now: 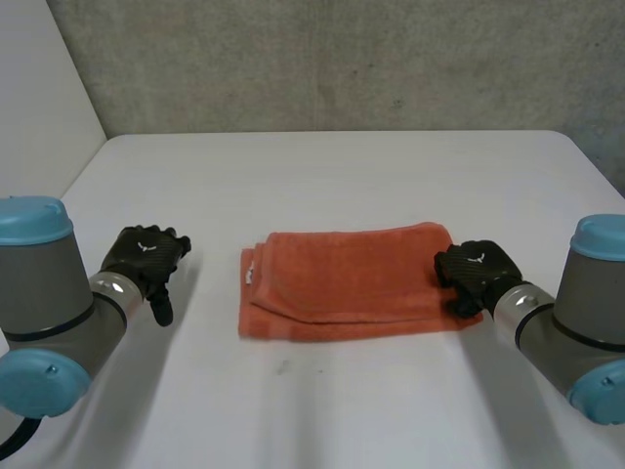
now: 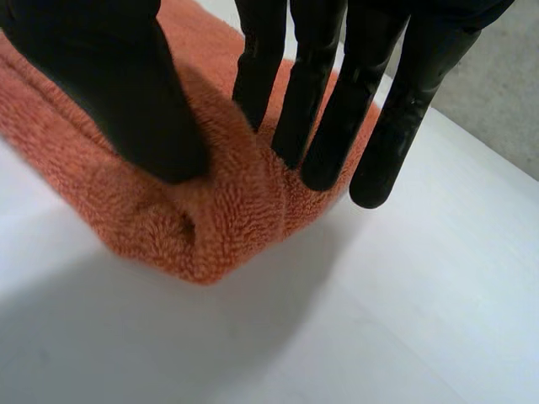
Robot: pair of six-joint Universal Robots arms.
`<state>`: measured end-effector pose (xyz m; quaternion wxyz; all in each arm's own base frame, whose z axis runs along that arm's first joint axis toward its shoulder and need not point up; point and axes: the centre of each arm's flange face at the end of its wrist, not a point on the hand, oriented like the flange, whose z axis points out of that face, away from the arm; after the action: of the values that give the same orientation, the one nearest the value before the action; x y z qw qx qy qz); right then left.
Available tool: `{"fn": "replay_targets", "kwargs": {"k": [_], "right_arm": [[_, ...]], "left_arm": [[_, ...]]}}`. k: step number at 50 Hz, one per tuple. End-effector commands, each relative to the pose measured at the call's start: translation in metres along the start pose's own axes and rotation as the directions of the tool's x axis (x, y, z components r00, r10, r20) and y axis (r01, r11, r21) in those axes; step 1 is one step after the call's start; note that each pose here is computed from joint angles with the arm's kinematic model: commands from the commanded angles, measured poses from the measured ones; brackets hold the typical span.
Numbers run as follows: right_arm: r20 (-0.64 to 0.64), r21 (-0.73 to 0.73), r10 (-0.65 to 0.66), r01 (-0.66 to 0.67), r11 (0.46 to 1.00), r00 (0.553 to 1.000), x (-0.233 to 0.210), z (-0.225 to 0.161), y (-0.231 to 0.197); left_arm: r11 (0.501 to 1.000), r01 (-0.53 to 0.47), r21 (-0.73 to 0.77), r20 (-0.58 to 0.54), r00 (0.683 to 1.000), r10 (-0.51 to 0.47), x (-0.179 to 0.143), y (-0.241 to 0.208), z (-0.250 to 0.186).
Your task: Fold the laundry
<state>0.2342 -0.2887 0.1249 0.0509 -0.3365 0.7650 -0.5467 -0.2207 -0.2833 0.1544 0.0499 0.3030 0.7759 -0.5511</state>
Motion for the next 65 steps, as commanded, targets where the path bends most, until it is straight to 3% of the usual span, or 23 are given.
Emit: {"fn": "replay_targets", "kwargs": {"k": [1, 9, 14, 18, 21, 22, 23, 24, 27, 29, 31, 35, 39, 41, 44, 45, 49, 58, 65], "right_arm": [[-0.034, 0.001, -0.088, 0.088, 0.996, 0.996, 0.008, 0.009, -0.006], [-0.075, 0.074, -0.127, 0.133, 0.988, 0.989, 0.011, 0.015, -0.034], [0.059, 0.311, -0.304, 0.272, 0.911, 0.951, -0.081, 0.001, -0.096], [0.108, 0.357, -0.39, 0.331, 0.874, 0.914, -0.115, -0.003, -0.096], [0.177, 0.407, -0.543, 0.441, 0.8, 0.821, -0.163, -0.011, -0.078], [0.199, 0.437, -0.605, 0.482, 0.759, 0.771, -0.18, -0.017, -0.071], [0.199, 0.437, -0.605, 0.483, 0.759, 0.771, -0.18, -0.017, -0.071], [0.21, 0.482, -0.686, 0.537, 0.693, 0.697, -0.2, -0.025, -0.063], [0.197, 0.487, -0.723, 0.573, 0.659, 0.663, -0.203, -0.026, -0.057], [0.187, 0.488, -0.726, 0.578, 0.653, 0.662, -0.202, -0.026, -0.058], [0.189, 0.486, -0.7, 0.554, 0.676, 0.689, -0.199, -0.029, -0.063], [0.145, 0.463, -0.487, 0.376, 0.803, 0.861, -0.143, -0.035, -0.105], [0.176, 0.418, -0.256, 0.163, 0.894, 0.951, -0.111, -0.036, -0.112], [0.185, 0.404, -0.161, 0.074, 0.912, 0.969, -0.099, -0.039, -0.116], [0.182, 0.395, -0.071, -0.007, 0.919, 0.981, -0.084, -0.041, -0.121], [0.16, 0.36, 0.077, -0.131, 0.924, 0.984, -0.054, -0.039, -0.118], [0.125, 0.312, 0.204, -0.234, 0.921, 0.971, -0.027, -0.032, -0.105], [0.079, 0.246, 0.258, -0.269, 0.931, 0.963, -0.007, -0.027, -0.092], [0.093, 0.172, 0.268, -0.281, 0.944, 0.959, -0.012, -0.008, -0.077]], "left_arm": [[1.0, -0.003, 0.004, -0.009, 1.0, 0.003, 0.003, -0.001, -0.002], [1.0, -0.005, 0.004, -0.01, 1.0, 0.005, 0.004, -0.001, -0.002], [1.0, -0.005, 0.006, -0.009, 1.0, 0.005, 0.004, -0.001, -0.002], [1.0, -0.005, 0.008, -0.007, 1.0, 0.005, 0.003, -0.002, -0.003], [1.0, -0.004, 0.015, 0.0, 1.0, 0.004, 0.001, -0.005, -0.005], [1.0, -0.004, 0.015, 0.0, 1.0, 0.004, 0.001, -0.005, -0.005], [1.0, -0.004, 0.017, 0.002, 1.0, 0.004, 0.001, -0.006, -0.005], [1.0, -0.004, 0.02, 0.003, 1.0, 0.003, 0.001, -0.007, -0.006], [1.0, -0.003, 0.025, 0.007, 1.0, 0.003, 0.0, -0.008, -0.006], [0.999, -0.003, 0.037, 0.01, 1.0, 0.003, -0.001, -0.012, -0.007], [0.999, -0.004, 0.047, 0.011, 1.0, 0.003, -0.001, -0.015, -0.007], [0.994, 0.008, 0.106, 0.003, 1.0, -0.009, 0.003, -0.033, -0.008], [0.986, 0.055, 0.157, -0.017, 0.998, -0.052, 0.009, -0.049, -0.01], [0.97, 0.118, 0.211, -0.052, 0.993, -0.11, 0.017, -0.067, -0.012], [0.939, 0.192, 0.287, -0.123, 0.979, -0.163, 0.034, -0.094, -0.018], [0.932, 0.205, 0.298, -0.138, 0.976, -0.17, 0.038, -0.098, -0.018], [0.909, 0.241, 0.339, -0.221, 0.96, -0.173, 0.067, -0.116, -0.018], [0.913, 0.26, 0.315, -0.33, 0.932, -0.152, 0.126, -0.112, 0.002], [0.943, 0.265, 0.199, -0.342, 0.921, -0.186, 0.141, -0.081, 0.017]]}}
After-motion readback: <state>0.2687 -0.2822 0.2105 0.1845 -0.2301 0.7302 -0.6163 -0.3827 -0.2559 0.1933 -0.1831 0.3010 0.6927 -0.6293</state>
